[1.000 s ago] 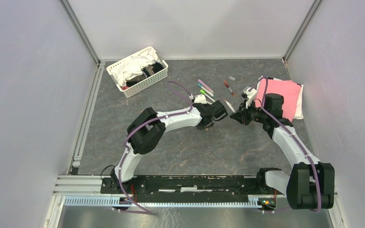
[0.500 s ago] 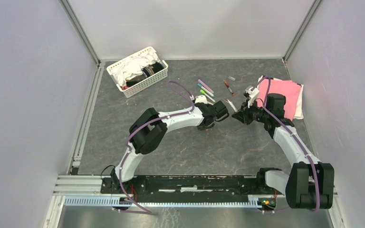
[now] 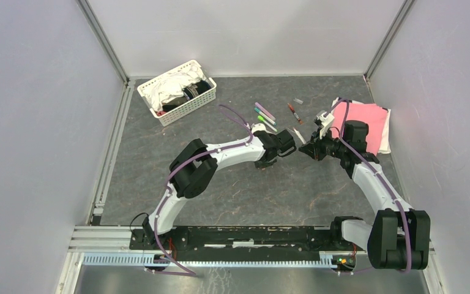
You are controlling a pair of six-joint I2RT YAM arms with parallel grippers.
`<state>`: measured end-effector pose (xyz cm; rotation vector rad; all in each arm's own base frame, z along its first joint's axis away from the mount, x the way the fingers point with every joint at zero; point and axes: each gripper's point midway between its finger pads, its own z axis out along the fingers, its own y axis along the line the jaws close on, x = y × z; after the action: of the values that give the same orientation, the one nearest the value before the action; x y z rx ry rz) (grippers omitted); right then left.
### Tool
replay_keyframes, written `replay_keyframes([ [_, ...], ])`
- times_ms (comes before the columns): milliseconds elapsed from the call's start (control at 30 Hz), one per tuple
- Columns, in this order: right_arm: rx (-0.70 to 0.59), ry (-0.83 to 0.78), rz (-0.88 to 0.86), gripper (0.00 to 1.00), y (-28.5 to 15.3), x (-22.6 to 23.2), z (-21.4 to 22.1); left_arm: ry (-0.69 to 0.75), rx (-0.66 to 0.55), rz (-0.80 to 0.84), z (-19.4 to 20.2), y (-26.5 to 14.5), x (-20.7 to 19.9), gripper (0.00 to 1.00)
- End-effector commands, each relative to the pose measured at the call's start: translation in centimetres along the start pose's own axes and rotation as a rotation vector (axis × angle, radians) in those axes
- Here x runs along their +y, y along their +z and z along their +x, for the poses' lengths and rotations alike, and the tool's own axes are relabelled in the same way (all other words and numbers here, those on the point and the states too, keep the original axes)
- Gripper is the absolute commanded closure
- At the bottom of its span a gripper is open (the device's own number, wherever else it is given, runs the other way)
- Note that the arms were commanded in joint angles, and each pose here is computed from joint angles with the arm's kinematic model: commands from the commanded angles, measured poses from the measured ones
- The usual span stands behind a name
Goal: Insert the pens into the pen caps
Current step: Insert the pen cap onto the pen.
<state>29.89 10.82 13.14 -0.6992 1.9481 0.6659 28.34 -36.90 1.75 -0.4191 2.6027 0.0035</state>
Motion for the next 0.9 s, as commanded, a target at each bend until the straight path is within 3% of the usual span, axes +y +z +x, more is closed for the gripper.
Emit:
replay_keyframes([
  [0, -0.043, -0.017, -0.007, 1.00, -0.2, 0.0, -1.6, 0.026, 0.063, -0.118, 2.8, 2.0, 3.0, 0.85],
  [433, -0.050, 0.014, -0.048, 1.00, 0.2, 0.6, -1.2, 0.238, -0.033, -0.237, 1.3, 1.9, 10.2, 0.89],
  [633, -0.045, 0.026, -0.057, 1.00, 0.3, 0.7, -0.9, 0.320, -0.014, -0.283, 1.5, 2.0, 13.7, 0.89],
  [800, -0.042, 0.035, -0.061, 1.00, 0.5, 0.7, -0.6, 0.311, 0.031, -0.175, 2.3, 1.7, 12.8, 0.84],
  [867, -0.042, 0.037, -0.061, 1.00, 0.5, 0.7, -0.6, 0.303, 0.045, -0.159, 2.5, 1.7, 12.4, 0.78],
])
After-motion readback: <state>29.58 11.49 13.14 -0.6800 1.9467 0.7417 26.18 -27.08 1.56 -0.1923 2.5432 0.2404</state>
